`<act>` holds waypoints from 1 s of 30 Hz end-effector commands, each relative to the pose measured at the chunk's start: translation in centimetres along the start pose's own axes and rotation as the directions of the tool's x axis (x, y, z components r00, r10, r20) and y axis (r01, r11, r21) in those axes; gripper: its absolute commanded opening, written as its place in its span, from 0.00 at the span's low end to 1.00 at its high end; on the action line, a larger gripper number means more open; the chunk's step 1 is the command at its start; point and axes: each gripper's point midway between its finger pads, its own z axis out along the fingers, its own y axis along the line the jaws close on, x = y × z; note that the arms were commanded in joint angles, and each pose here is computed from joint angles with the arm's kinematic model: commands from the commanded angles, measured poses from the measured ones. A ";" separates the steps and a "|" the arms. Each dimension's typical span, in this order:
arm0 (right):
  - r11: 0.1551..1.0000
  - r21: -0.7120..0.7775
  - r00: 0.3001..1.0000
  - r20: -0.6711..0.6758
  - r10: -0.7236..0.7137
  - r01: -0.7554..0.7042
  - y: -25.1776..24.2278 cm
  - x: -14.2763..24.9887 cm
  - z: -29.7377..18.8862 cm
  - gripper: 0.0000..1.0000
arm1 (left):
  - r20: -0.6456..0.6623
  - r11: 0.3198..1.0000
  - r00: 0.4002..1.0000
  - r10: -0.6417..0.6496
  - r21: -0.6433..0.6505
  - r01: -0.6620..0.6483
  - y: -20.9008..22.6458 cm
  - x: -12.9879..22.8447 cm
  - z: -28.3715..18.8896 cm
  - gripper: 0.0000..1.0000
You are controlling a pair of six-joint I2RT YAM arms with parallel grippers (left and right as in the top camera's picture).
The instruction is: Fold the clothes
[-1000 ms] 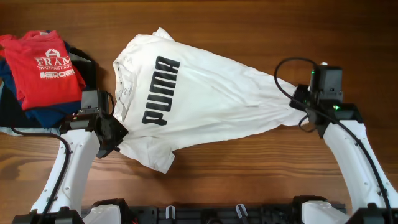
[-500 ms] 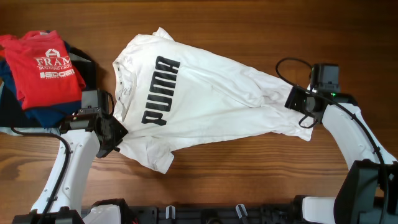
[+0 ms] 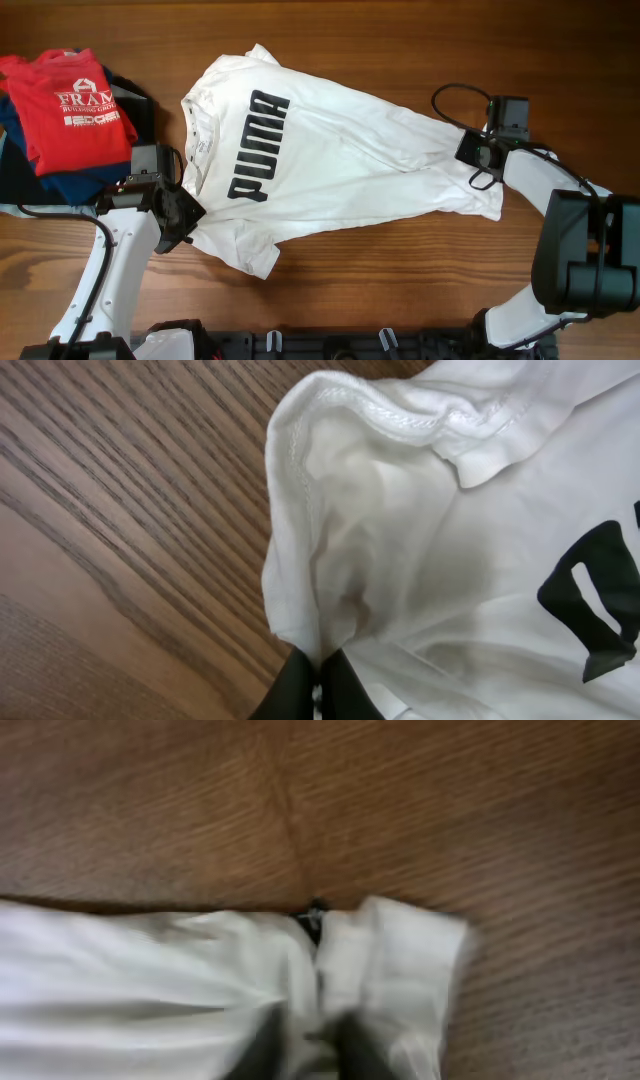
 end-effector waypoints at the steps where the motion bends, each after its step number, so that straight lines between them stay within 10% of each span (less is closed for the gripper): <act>1: 0.999 -0.044 0.999 0.053 0.002 0.000 1.3 -2.7 -0.5 0.04 | 0.009 1.000 1.000 0.008 -0.015 -0.008 0.4 -0.2 0.0 0.04; 9: 0.986 -0.169 0.849 0.521 0.081 0.010 5.1 -21.2 -13.8 0.16 | 0.008 1.000 1.000 0.008 -0.016 -0.008 0.4 -0.2 0.0 0.04; 19: 0.992 -0.128 0.920 0.389 0.051 0.000 4.3 -17.8 -12.1 0.04 | 0.009 1.000 1.000 0.008 -0.016 -0.008 0.4 -0.2 0.0 0.04; 23: 0.994 -0.111 0.947 0.320 0.036 0.000 4.0 -16.0 -11.2 0.37 | 0.009 1.000 1.000 0.009 -0.015 -0.009 0.4 -0.2 0.0 0.04; 30: 0.993 -0.110 0.988 0.150 -0.019 0.035 4.3 -12.3 -6.1 0.51 | 0.009 1.000 1.000 0.008 -0.015 -0.008 0.4 -0.2 0.0 0.04</act>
